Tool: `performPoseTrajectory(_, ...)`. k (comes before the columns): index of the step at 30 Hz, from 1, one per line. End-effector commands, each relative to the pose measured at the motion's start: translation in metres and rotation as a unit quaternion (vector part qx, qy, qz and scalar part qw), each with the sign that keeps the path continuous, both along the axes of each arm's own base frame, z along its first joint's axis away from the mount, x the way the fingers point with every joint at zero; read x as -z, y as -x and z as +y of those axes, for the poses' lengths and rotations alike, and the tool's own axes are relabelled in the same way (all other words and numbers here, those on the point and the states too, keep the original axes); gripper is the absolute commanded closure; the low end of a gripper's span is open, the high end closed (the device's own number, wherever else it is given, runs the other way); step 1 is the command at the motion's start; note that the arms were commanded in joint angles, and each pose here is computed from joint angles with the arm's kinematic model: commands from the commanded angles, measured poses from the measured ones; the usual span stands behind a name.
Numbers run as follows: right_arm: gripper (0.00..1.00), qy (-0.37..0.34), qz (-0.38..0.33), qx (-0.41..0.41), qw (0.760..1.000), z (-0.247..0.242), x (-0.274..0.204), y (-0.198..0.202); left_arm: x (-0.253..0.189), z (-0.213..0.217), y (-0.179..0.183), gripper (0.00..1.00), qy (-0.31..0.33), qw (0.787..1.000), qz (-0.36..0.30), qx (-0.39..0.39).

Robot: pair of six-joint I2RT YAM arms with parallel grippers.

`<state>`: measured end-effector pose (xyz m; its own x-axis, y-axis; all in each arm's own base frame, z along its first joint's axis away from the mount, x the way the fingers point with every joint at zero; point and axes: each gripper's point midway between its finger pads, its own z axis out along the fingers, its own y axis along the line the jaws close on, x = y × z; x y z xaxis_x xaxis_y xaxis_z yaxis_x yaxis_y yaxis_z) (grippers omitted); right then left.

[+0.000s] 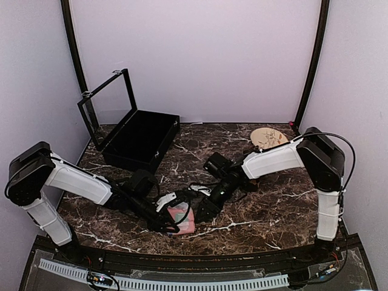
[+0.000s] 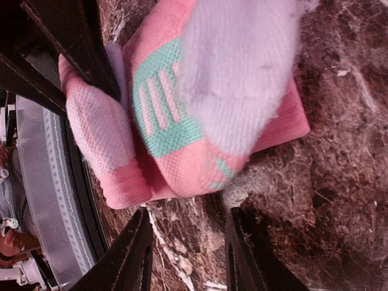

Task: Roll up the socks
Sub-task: Roll the sock at the center of the board.

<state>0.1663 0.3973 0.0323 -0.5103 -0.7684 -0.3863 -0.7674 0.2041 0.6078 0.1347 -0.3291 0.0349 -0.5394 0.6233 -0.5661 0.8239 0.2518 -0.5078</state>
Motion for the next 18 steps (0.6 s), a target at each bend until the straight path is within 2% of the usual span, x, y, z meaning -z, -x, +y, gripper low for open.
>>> performPoseTrajectory(1, 0.62, -0.017, -0.052, 0.029, 0.998, 0.002, -0.012, -0.017, 0.008, 0.005, 0.011, 0.81, -0.013, 0.999, 0.052, 0.005)
performPoseTrajectory(10, 0.62, -0.033, -0.159, 0.082, 0.983, -0.014, -0.028, -0.032, 0.011, 0.006, 0.016, 0.81, -0.006, 0.994, 0.112, 0.006)
performPoseTrajectory(18, 0.63, -0.018, -0.260, 0.064, 0.963, -0.018, -0.029, -0.019, 0.014, 0.007, 0.012, 0.84, -0.007, 0.987, 0.159, -0.003)
